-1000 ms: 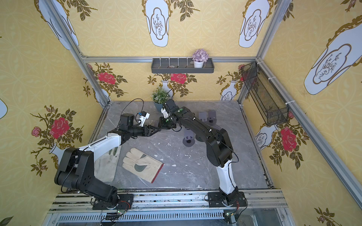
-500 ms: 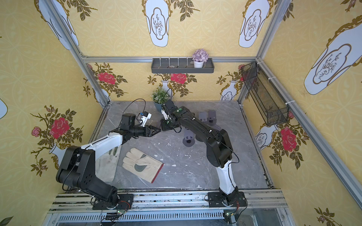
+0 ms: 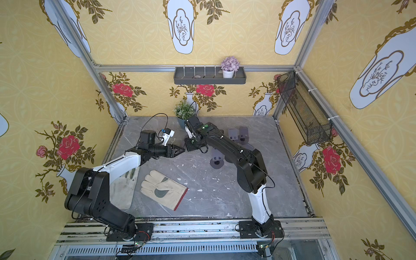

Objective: Open the phone stand

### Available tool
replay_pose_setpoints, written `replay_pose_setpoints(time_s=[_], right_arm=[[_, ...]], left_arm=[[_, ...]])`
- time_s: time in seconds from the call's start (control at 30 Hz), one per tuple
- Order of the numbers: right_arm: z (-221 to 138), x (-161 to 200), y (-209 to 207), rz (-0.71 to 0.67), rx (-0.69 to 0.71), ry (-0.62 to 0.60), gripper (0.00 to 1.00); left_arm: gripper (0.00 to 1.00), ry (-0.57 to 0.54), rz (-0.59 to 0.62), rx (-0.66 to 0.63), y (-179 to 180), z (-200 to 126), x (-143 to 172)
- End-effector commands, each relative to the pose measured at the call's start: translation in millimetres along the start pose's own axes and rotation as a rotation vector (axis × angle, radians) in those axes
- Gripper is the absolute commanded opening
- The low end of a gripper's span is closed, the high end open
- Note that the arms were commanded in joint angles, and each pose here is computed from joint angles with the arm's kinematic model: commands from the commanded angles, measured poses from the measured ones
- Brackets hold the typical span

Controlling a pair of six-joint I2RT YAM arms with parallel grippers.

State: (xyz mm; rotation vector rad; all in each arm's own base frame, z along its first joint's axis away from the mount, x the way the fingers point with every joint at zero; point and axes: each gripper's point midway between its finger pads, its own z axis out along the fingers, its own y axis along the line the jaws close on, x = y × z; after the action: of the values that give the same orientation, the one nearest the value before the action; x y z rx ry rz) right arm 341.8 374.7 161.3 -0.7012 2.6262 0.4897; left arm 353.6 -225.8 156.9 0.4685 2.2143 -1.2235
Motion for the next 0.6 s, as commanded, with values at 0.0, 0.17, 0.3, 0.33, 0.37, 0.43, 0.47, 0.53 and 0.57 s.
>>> replay_pose_setpoints(time_s=[0.0,0.17,0.3,0.33,0.37,0.43,0.47,0.53,0.57], right_arm=[[-10.7,-3.1,-12.2,-0.006,0.061,-0.031,0.09],[-19.2,-6.9,18.8,-0.044,-0.1,-0.064,0.13],[-19.1,-0.4,25.5,-0.059,-0.146,-0.048,0.13],[-20.2,0.5,26.0,-0.061,-0.153,-0.052,0.14],[-19.4,2.1,23.8,-0.058,-0.142,-0.054,0.14],[-19.5,4.0,17.6,-0.045,-0.116,-0.05,0.14],[-19.3,4.3,13.7,-0.037,-0.098,-0.05,0.14],[-17.7,5.3,6.1,-0.011,-0.067,-0.043,0.14],[-17.8,5.3,2.8,0.004,-0.062,-0.043,0.15]], left_arm=[[0.66,0.001,0.011,0.019,-1.3,-0.8,-1.6],[0.99,-0.012,0.016,0.004,0.0,-1.6,-4.5],[0.99,-0.029,0.014,0.034,-5.2,-2.0,-8.2],[0.99,-0.034,0.013,0.044,-6.6,-1.8,-9.2],[0.99,-0.037,0.012,0.051,-7.1,-1.2,-9.8],[0.99,-0.039,0.011,0.049,-5.8,-0.2,-10.7],[0.99,-0.039,0.01,0.047,-5.1,0.2,-10.8],[0.99,-0.043,0.007,0.036,-2.7,0.7,-12.3],[0.99,-0.043,0.006,0.027,-1.1,1.0,-12.5]])
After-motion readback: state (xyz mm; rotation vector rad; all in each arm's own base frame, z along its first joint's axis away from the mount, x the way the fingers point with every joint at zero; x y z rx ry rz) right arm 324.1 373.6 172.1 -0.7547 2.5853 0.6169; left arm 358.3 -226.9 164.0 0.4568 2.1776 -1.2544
